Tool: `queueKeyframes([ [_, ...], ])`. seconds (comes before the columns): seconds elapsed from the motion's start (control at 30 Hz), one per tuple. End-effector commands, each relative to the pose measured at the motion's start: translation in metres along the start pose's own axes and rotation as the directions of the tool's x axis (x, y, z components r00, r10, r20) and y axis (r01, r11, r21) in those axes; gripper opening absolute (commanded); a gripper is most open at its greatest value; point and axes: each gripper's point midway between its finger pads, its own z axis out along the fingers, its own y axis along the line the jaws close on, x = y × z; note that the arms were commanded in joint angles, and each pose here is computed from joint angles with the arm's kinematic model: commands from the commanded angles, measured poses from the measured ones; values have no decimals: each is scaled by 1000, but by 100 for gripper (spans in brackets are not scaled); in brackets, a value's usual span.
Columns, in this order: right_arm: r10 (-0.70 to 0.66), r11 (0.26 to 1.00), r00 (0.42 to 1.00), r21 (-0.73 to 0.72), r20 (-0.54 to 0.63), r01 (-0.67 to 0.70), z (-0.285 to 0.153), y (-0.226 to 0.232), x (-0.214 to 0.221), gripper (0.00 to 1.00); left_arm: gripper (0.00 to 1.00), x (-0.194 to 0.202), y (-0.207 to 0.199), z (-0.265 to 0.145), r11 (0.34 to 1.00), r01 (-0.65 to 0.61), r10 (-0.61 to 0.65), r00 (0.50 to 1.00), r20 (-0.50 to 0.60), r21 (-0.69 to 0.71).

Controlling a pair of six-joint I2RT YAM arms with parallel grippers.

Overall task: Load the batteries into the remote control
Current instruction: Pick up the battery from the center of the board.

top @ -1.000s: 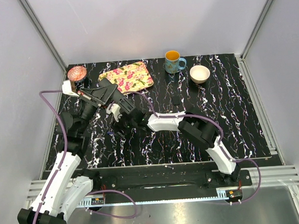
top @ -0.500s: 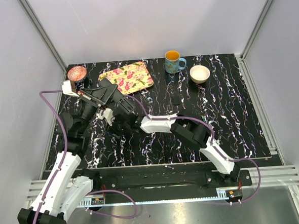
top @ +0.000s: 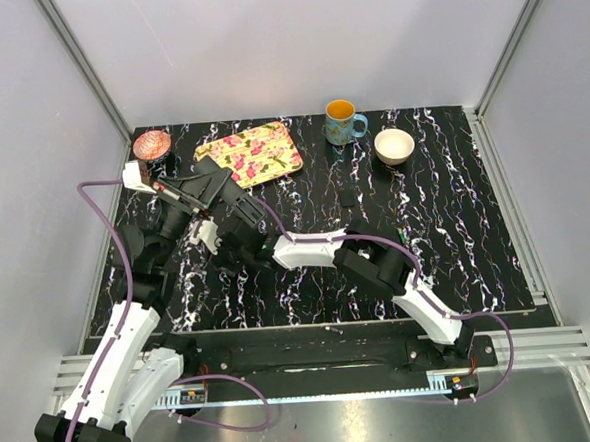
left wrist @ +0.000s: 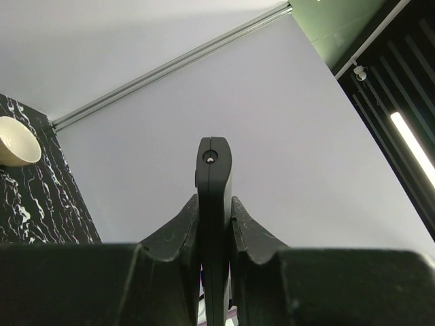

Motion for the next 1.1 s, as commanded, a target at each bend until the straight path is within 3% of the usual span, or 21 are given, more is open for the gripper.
queueKeyframes([
  [0.0,5,997,993,71,-120,4,2,-5,34,8,0,-1,-11,-4,999,-28,28,1000,5,40],
  [0.07,23,994,989,108,-146,-7,1,-11,40,0,0,-1,-9,-5,999,-27,27,1000,9,34],
  [0.23,54,977,977,213,-207,-9,-4,-27,51,0,0,0,-5,-6,999,-21,21,1000,8,27],
  [0.57,80,983,983,179,-168,-49,-7,-20,34,0,0,0,-2,-6,1000,-21,20,1000,11,20],
  [0.6,78,985,984,162,-162,-51,-7,-16,31,5,0,0,-4,-7,999,-23,22,1000,12,23],
  [0.63,79,986,984,161,-157,-53,-9,-17,28,22,0,0,-3,-6,1000,-22,21,1000,13,20],
  [0.73,72,986,986,157,-149,-49,-9,-16,25,40,0,0,-3,-6,1000,-23,23,1000,13,20],
  [0.97,65,988,987,151,-146,-43,-7,-15,19,49,0,0,-1,-6,1000,-23,23,1000,12,16],
  [1.07,70,987,987,157,-148,-46,-5,-17,16,60,0,0,-2,-5,1000,-25,24,1000,9,16],
])
